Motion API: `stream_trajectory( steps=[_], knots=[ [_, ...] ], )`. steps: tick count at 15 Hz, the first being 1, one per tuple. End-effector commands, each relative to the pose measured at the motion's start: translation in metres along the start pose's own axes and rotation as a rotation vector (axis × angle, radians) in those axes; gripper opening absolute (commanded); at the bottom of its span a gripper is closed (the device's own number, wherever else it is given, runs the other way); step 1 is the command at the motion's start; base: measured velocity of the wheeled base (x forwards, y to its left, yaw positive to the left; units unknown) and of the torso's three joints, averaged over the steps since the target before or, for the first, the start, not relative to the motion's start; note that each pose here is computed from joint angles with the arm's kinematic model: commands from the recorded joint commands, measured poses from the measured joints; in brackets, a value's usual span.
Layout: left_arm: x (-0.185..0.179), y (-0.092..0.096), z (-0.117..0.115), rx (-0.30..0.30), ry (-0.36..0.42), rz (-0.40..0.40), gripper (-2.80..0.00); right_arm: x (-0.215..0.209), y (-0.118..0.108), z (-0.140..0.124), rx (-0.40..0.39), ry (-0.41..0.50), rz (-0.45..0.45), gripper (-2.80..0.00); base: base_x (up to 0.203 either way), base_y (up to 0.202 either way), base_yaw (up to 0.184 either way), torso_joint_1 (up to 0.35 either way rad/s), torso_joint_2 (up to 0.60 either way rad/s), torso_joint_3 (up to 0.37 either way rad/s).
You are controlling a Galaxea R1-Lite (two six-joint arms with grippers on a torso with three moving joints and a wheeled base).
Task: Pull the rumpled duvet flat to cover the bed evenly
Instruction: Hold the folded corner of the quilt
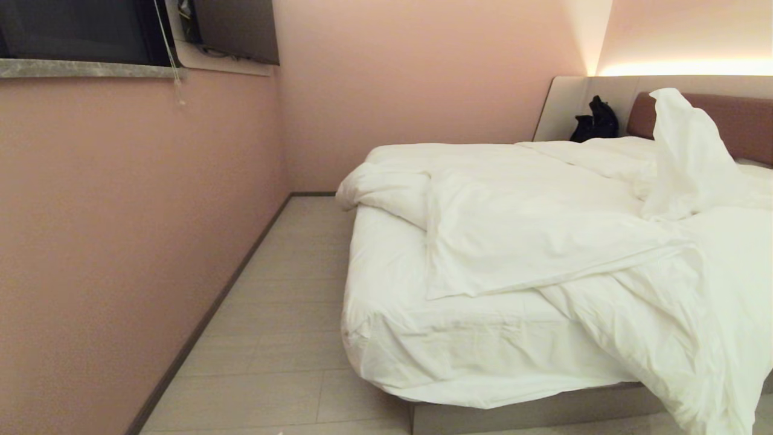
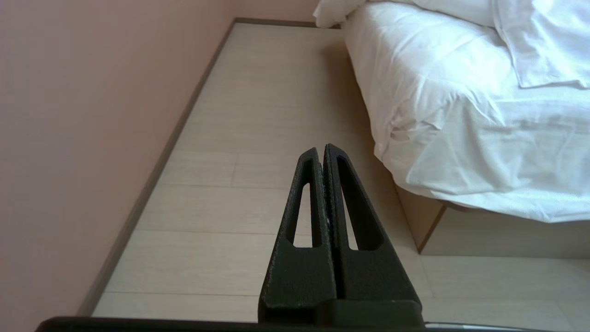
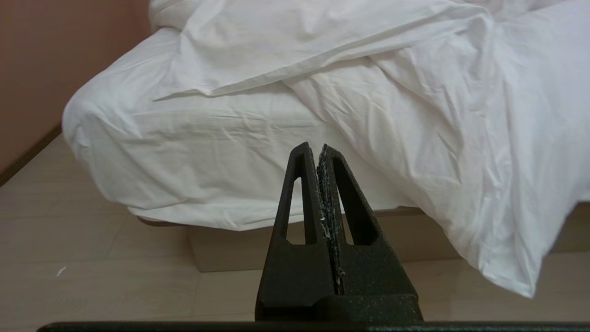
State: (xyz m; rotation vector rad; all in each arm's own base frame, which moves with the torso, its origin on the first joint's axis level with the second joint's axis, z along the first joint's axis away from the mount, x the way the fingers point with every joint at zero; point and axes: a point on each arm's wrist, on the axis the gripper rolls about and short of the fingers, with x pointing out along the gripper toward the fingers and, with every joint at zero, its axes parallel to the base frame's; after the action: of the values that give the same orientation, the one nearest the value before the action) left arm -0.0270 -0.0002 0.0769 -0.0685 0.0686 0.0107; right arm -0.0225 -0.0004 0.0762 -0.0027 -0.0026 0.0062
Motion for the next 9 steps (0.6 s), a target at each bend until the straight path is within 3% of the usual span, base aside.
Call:
stream_trajectory(
  steps=[1,9],
  knots=[
    [0.0,0.0,-0.0002,0.001,0.002,0.001,-2.8,0.0,-0.0001,0.0001,0.0,-0.002,0.001,-2.8,0.002,-0.054,0.01,0.002,0.0,0.0],
    [0.0,0.0,-0.0002,-0.001,0.002,0.001,-2.8,0.0,-0.0001,0.0001,0.0,-0.002,0.001,-2.8,0.0,-0.181,0.0,0.001,0.0,0.002]
  ],
)
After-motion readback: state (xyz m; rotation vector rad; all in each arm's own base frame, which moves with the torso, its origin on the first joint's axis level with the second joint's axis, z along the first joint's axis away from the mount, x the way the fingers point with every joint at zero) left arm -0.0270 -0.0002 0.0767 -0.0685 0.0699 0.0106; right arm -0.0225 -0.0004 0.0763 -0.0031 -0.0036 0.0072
